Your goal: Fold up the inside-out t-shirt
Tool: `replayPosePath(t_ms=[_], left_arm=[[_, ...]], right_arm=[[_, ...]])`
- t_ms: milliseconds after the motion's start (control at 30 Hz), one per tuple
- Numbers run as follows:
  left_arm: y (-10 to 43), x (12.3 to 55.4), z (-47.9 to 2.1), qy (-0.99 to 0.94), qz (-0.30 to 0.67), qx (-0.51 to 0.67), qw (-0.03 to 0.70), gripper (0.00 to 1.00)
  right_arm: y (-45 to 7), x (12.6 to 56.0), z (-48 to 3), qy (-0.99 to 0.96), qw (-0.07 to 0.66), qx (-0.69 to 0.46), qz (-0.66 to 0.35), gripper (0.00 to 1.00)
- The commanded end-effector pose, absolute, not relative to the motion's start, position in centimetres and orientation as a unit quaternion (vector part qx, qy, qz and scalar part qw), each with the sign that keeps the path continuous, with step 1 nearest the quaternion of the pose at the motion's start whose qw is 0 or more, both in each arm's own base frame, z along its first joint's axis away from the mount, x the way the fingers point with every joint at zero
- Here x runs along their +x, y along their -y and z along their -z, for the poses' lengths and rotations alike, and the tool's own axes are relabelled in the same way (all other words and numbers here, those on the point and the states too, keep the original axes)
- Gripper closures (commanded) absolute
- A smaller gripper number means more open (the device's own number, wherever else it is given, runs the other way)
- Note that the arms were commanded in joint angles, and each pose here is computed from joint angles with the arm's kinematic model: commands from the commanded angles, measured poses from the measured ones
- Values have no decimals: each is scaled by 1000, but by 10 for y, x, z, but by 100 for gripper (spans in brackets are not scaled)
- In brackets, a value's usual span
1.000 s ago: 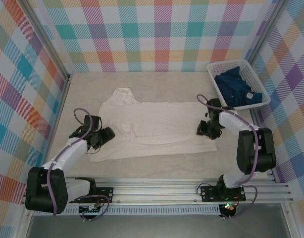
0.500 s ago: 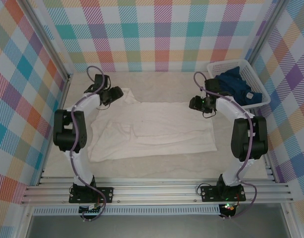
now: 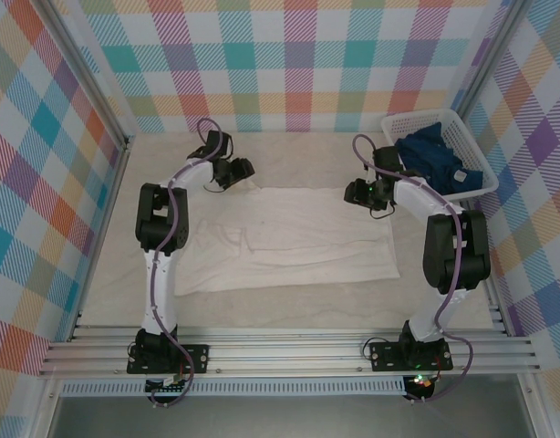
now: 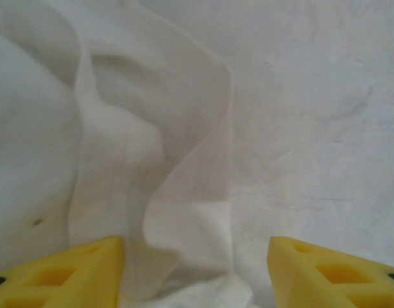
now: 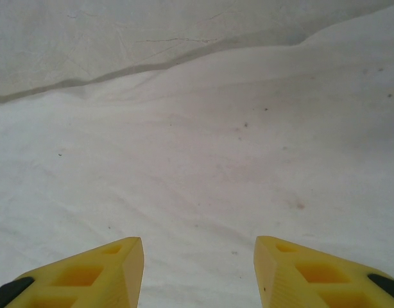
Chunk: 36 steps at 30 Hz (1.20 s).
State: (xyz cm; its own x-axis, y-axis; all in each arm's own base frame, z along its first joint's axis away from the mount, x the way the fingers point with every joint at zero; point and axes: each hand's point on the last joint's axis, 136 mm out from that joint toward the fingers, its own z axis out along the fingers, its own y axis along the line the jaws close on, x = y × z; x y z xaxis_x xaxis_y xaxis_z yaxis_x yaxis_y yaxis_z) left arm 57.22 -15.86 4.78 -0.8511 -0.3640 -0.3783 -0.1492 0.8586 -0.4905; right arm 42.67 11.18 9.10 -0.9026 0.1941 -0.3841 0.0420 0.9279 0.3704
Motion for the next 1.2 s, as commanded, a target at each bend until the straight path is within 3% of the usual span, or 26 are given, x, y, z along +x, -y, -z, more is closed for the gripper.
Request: replayPosePath(t_ms=[0, 533, 733, 933, 1167], left_arm=[[185, 579, -56, -931, 261, -100, 236, 41], [264, 606, -116, -878, 394, 47, 268, 40], [197, 603, -120, -912, 260, 7, 317, 38], [108, 603, -113, -914, 214, -91, 334, 37], [67, 617, -79, -926, 182, -128, 305, 37]], right_arm=[[-116, 422, -87, -958, 206, 57, -190, 51], [-118, 419, -78, -960, 193, 58, -193, 51], [-119, 417, -76, -960, 191, 57, -195, 51], [-123, 418, -67, -961, 180, 54, -200, 51], [-129, 419, -62, -962, 173, 52, -205, 51]])
